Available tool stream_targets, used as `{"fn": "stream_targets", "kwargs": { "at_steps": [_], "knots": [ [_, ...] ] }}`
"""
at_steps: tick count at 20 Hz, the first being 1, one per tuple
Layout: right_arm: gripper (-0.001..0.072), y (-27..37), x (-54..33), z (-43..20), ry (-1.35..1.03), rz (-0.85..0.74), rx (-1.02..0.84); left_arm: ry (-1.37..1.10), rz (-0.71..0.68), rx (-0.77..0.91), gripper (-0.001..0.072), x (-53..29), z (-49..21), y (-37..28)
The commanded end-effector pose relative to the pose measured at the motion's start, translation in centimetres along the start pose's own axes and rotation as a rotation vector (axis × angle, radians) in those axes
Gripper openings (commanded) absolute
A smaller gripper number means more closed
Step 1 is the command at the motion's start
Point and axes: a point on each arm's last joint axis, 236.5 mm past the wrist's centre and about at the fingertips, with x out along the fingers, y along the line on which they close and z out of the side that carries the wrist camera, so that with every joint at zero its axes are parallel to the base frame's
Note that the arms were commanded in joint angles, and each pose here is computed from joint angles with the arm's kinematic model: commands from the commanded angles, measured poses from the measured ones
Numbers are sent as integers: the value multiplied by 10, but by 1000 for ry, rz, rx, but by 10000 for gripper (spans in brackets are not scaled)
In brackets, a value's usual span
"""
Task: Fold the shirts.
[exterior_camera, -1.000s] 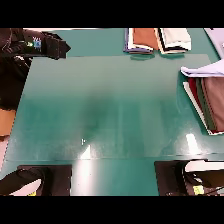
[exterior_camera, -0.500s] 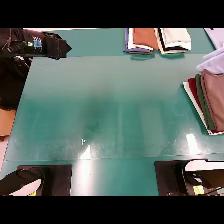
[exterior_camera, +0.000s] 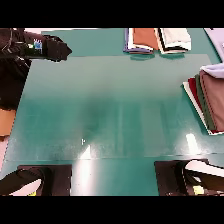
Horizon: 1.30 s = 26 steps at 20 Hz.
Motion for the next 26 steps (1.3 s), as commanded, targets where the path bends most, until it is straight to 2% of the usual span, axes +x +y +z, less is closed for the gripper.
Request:
{"fn": "stream_targets", "kwargs": {
  "at_steps": [1,4,5,7,10,11,14,18,21,26],
  "knots": [
    [15,-53,-23,-70,156,-191,-24,12,0,10,25,0,-3,0],
    [21,-88,-41,-126,266,-322,3,29,-1,10,25,0,-7,0],
    [66,-97,-45,-141,293,-346,21,34,-1,11,25,0,-8,0],
    [336,-106,-48,-166,327,-359,71,46,-2,19,25,0,-11,0],
    [609,-123,-59,-182,333,-391,140,53,-3,19,25,0,-12,-1],
    [632,-122,-61,-175,309,-390,157,53,-3,19,25,0,-12,-1],
    [632,-86,-55,-119,157,-291,118,46,-3,19,25,0,-11,-1],
    [630,27,-33,-54,19,-41,-47,46,-2,19,25,0,-11,-1],
    [630,141,-12,-67,63,208,-198,30,4,23,25,0,-7,1],
    [623,290,1,-143,188,521,-412,28,7,23,26,0,-7,2]
  ]
}}
